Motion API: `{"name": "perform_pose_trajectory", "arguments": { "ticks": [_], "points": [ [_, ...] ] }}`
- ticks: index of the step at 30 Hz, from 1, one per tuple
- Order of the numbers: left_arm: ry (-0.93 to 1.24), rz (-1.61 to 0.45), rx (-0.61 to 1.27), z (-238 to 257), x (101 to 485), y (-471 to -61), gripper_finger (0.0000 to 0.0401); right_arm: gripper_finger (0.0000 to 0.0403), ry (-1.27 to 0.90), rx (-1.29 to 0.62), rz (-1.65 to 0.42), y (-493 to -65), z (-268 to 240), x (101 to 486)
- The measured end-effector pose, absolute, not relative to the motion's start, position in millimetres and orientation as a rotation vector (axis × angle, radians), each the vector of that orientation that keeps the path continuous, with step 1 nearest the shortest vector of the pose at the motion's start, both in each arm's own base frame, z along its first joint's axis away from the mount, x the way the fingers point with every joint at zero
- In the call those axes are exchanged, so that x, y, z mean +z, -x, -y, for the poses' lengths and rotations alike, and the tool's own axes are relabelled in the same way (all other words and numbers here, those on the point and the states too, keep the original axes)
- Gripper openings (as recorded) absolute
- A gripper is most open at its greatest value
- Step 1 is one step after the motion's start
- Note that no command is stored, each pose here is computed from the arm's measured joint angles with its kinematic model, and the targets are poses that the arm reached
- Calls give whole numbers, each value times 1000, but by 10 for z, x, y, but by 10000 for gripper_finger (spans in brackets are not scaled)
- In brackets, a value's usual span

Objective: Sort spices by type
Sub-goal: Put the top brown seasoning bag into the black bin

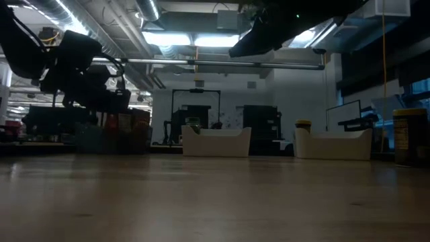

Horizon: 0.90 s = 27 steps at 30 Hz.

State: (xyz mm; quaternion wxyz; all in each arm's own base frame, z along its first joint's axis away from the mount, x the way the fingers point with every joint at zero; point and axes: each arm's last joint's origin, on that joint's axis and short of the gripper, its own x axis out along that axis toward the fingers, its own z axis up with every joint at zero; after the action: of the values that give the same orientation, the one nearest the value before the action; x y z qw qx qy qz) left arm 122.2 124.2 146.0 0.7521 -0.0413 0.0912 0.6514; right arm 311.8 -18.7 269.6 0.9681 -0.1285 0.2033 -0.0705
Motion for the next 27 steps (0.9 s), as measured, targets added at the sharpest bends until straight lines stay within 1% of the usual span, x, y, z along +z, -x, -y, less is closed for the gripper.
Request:
{"name": "perform_pose_trajectory", "arguments": {
  "ticks": [13, 24, 27],
  "points": [
    [139, -285, 1431, -1276, 1251, -1266, 0, 215, 261, -143, -409, -3119, 187, 2698],
    [192, -266, 1401, -1274, 1230, -1277, 0, 215, 261, -144, -409, -3119, 188, 2697],
    [197, -268, 1386, -1273, 1227, -1281, 8, 215, 261, -144, -410, -3119, 188, 2697]
  ]
}}
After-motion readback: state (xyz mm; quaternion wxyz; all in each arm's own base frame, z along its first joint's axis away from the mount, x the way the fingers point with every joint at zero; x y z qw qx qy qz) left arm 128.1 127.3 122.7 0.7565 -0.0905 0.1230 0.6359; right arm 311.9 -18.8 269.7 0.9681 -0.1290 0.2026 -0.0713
